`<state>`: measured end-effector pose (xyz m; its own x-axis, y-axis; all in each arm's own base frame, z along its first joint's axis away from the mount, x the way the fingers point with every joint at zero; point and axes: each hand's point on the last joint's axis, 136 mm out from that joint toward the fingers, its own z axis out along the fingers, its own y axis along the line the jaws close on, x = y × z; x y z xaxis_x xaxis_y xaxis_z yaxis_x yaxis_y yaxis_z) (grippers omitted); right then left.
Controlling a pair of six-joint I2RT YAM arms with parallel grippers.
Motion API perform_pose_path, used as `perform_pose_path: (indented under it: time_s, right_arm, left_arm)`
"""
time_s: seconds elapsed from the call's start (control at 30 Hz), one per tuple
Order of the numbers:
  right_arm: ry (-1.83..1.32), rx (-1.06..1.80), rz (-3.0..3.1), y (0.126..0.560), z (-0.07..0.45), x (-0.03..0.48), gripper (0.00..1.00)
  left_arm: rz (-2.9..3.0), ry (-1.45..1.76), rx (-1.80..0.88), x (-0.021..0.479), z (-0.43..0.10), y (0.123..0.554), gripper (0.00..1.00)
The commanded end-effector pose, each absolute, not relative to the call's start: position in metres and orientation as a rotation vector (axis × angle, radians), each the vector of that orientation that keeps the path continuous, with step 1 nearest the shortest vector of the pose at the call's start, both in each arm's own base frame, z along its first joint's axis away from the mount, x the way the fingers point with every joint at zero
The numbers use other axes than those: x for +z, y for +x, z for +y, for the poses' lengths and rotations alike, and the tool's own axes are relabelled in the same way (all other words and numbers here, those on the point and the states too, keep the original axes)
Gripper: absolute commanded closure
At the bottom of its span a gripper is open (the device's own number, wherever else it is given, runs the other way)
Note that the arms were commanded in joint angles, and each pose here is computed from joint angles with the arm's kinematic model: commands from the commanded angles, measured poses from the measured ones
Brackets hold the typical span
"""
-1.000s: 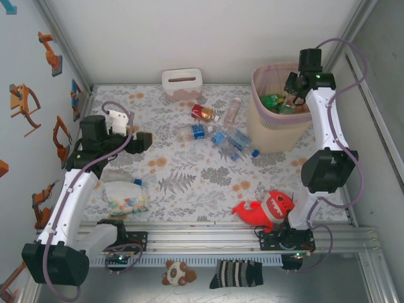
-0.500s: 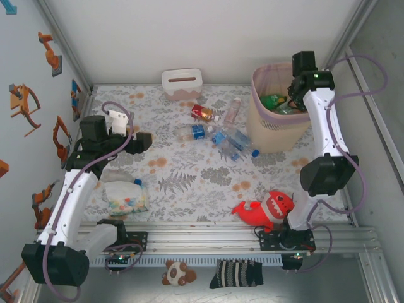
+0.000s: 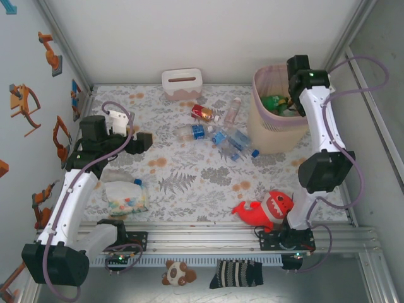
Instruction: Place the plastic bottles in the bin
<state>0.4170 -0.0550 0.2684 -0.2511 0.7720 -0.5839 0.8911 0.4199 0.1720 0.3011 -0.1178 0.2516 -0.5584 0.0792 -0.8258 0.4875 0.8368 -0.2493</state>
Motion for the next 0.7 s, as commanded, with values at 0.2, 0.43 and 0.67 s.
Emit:
perform_pose_path:
  time_s: [0.2,0.43,0.67]
  right_arm:
    - [1.417,-0.366,2.018,0.395,-0.068,0.291,0.31]
    - [1.345,-0.312,1.979,0.387,-0.068,0.322,0.33]
    - [1.062,-0.15,2.071,0.41,-0.042,0.34,0.49]
  left_arm:
    - [2.098,0.417,-0.604,0.256,-0.121,0.296,0.18]
    - [2.1,0.413,-0.603,0.256,-0.121,0.297,0.18]
    - [2.108,0.409,-0.598,0.254,-0.12,0.298,0.18]
